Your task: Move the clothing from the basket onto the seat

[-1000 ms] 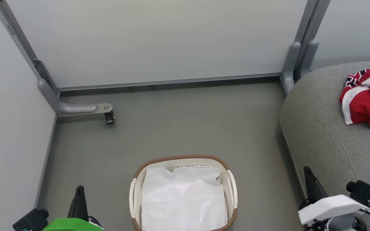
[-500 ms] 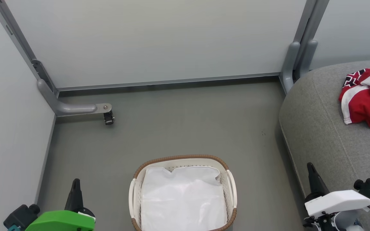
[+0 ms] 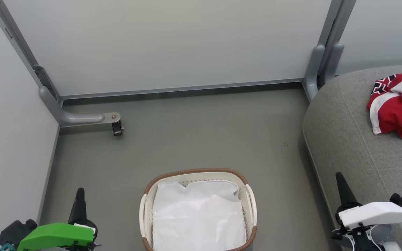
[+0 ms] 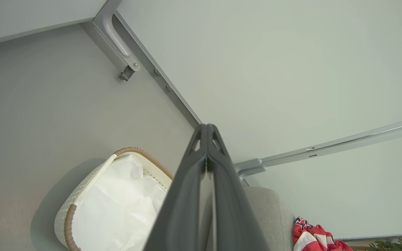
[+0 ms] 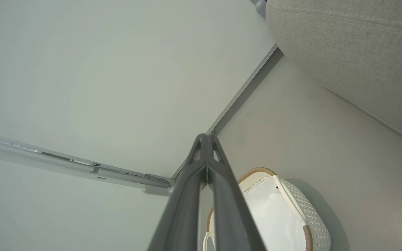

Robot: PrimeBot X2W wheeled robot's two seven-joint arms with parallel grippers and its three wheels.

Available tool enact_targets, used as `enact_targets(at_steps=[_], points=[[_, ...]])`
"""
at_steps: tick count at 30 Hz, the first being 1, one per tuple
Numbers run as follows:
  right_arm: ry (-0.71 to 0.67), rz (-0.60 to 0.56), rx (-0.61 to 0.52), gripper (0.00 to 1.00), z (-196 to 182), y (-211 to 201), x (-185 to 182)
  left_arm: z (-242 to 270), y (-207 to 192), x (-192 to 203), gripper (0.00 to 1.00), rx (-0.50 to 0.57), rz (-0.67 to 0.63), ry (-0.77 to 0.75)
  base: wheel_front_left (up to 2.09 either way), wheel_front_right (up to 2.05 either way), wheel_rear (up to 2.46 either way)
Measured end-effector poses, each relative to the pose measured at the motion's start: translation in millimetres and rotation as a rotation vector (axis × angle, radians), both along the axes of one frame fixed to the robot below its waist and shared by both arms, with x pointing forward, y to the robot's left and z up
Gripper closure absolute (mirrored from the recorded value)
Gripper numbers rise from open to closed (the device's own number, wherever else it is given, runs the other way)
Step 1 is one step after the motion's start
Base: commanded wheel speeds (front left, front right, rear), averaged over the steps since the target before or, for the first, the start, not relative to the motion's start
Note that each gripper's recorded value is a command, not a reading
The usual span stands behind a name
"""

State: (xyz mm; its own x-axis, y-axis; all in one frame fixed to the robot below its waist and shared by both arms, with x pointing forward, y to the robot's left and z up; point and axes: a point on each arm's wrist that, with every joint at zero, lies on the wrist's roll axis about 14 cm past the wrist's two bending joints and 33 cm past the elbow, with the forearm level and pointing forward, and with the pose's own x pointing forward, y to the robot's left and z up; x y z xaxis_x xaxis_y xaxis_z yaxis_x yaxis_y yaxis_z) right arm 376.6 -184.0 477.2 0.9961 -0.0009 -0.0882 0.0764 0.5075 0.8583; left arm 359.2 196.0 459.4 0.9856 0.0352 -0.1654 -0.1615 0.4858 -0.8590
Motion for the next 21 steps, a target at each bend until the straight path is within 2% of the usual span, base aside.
enact_targets(at_steps=[21], points=[[-0.016, -0.016, 0.199, 1.0, 7.9, -5.3, 4.6, 14.2, 1.1, 11.2, 1.0, -0.194, 0.014, -0.048, 0.0, 0.0, 0.0]])
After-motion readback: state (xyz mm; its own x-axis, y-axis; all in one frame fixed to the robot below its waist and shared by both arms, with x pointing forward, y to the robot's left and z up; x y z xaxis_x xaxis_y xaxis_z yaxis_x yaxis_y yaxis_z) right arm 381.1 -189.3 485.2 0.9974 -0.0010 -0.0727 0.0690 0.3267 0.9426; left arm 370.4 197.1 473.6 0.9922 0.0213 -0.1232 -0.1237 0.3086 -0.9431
